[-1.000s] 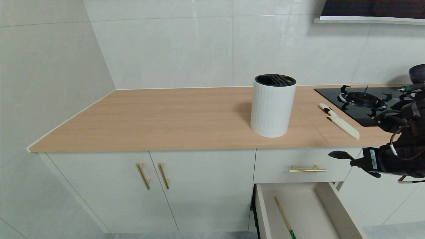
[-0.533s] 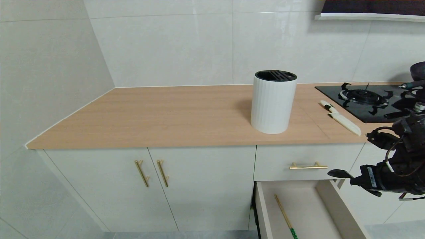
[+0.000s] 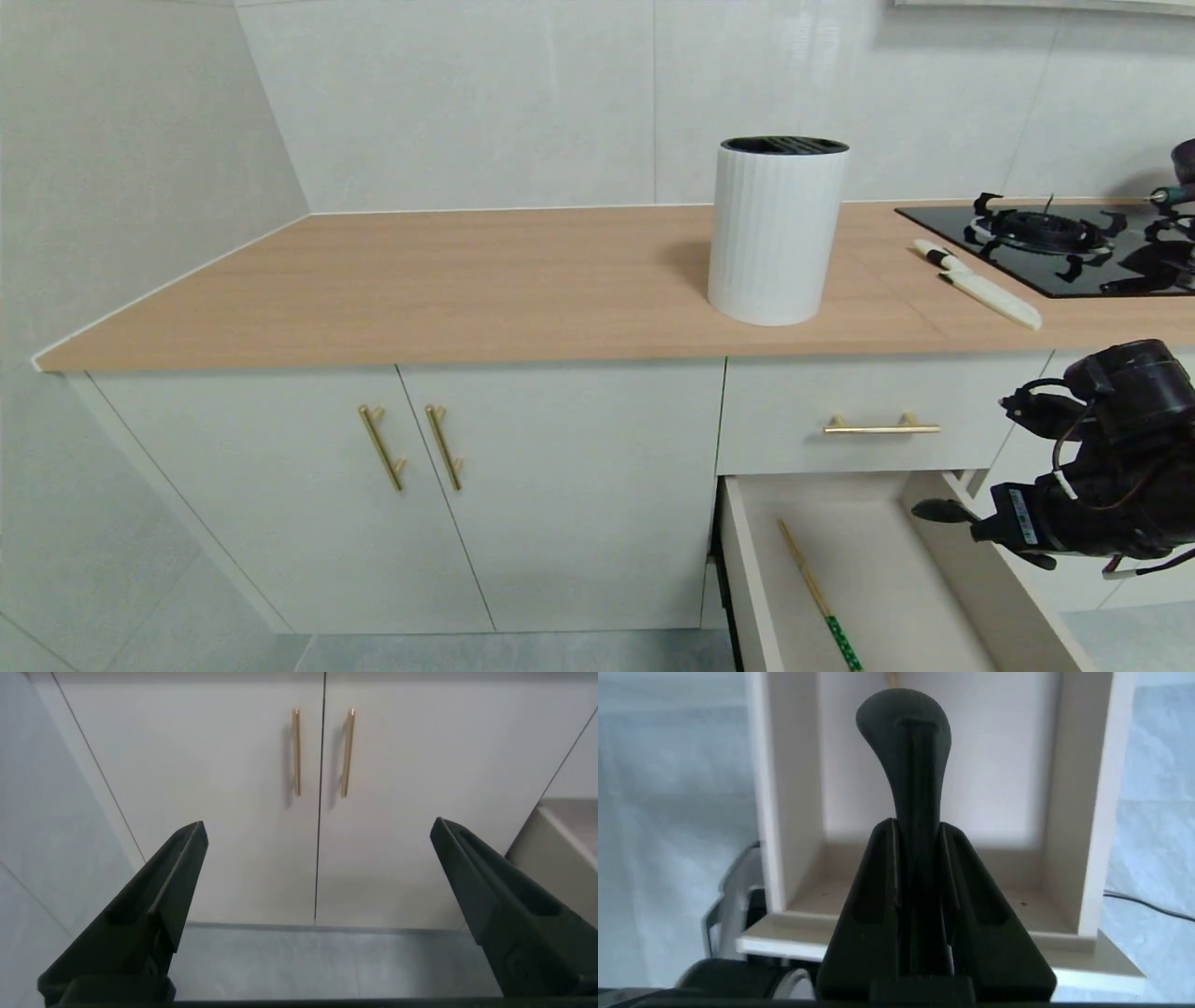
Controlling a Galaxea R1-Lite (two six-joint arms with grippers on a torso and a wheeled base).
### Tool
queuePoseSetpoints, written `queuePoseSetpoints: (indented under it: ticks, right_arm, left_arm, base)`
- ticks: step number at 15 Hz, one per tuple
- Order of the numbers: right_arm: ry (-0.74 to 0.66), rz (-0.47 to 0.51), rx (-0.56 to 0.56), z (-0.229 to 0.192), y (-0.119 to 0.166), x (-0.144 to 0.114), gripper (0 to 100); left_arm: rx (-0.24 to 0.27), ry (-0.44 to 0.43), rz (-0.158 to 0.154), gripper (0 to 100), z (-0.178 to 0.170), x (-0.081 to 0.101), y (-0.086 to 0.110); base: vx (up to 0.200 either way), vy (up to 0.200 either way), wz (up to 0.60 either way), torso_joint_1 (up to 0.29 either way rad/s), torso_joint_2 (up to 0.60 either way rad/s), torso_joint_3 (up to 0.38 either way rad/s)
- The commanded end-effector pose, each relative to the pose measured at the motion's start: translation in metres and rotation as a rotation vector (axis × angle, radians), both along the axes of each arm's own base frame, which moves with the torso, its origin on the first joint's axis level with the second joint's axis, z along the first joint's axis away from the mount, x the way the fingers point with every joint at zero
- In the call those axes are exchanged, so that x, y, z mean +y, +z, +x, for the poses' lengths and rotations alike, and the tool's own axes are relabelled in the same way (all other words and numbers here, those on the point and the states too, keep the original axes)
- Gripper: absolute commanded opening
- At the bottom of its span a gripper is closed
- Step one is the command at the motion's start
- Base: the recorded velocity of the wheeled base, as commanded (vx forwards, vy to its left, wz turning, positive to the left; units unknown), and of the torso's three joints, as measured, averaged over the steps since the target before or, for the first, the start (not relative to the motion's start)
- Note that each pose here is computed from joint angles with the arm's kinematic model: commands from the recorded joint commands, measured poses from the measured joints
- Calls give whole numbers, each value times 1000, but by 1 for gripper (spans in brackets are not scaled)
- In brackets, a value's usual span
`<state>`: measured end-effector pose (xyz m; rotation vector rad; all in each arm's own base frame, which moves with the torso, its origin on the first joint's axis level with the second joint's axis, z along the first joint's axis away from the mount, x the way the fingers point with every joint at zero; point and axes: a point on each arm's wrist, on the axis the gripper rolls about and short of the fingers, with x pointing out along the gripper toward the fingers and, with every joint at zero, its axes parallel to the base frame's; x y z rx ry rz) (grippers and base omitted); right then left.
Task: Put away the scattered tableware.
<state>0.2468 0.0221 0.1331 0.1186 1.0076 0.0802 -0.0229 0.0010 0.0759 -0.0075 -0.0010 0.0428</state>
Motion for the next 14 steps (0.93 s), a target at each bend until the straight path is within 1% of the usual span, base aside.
queuePoseSetpoints:
  ticks: [1, 6, 10, 11, 14]
  right_arm:
    - [-1, -15, 23, 3, -6, 2, 0]
    - [-3, -21, 51, 7, -14, 2, 0]
    - [-3, -22, 64, 9, -17, 2, 0]
    - [-3, -23, 67, 9, -18, 2, 0]
    - [-3, -22, 57, 11, -19, 2, 0]
  left_arm:
    - [-1, 0, 0, 100, 0, 0, 0]
    - [-1, 0, 0, 100, 0, 0, 0]
    - [-1, 0, 0, 100, 0, 0, 0]
    - [-1, 0, 0, 100, 0, 0, 0]
    - [-1, 0, 0, 100, 0, 0, 0]
  base:
    - [0, 0, 0, -149, 476, 330]
    - [0, 0, 0, -116, 456, 342]
    - [0, 0, 0, -56, 442, 383]
    - [0, 0, 0, -36, 286, 256]
    - [0, 0, 0, -4, 98, 82]
